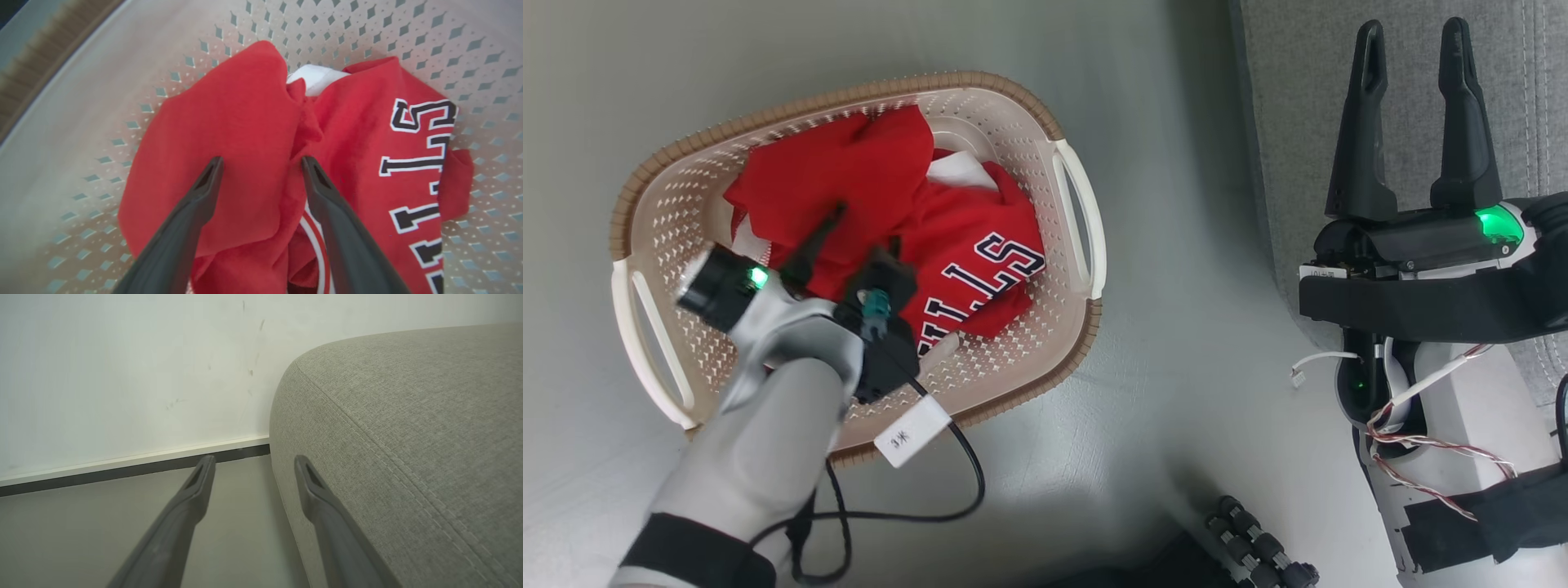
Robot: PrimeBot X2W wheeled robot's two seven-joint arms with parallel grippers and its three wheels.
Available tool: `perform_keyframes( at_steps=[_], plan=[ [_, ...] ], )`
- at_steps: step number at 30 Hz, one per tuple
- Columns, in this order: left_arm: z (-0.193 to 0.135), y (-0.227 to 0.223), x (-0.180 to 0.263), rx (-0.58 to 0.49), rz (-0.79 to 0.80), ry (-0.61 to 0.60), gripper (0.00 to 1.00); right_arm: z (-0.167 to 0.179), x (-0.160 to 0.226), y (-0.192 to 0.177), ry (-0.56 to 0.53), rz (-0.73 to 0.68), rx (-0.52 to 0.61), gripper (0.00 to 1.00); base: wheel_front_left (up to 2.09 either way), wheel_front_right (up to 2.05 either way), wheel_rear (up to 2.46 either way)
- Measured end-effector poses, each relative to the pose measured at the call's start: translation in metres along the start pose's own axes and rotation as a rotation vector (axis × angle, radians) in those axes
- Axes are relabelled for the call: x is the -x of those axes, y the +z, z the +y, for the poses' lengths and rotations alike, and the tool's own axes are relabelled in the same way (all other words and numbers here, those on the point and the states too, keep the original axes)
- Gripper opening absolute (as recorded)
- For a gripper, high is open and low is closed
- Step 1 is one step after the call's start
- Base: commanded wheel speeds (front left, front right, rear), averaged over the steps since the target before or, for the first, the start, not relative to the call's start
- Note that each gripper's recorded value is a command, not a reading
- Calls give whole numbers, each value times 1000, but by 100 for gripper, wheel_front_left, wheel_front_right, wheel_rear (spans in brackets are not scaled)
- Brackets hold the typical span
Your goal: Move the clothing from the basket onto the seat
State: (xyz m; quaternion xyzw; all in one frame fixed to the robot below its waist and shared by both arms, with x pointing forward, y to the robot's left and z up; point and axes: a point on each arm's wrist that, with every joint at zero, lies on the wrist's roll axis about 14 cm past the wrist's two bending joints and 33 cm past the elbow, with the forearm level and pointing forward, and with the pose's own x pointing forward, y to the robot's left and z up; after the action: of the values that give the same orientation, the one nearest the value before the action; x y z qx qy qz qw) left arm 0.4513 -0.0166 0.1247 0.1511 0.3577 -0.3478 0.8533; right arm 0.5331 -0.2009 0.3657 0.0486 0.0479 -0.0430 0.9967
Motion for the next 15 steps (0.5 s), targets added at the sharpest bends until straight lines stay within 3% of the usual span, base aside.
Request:
perform_keyframes(
  at_steps=[15],
  plan=[
    [18,-4,-12,-2,25,53,100,-3,1,-8,-8,20,5,100,0,0,0]
  ],
)
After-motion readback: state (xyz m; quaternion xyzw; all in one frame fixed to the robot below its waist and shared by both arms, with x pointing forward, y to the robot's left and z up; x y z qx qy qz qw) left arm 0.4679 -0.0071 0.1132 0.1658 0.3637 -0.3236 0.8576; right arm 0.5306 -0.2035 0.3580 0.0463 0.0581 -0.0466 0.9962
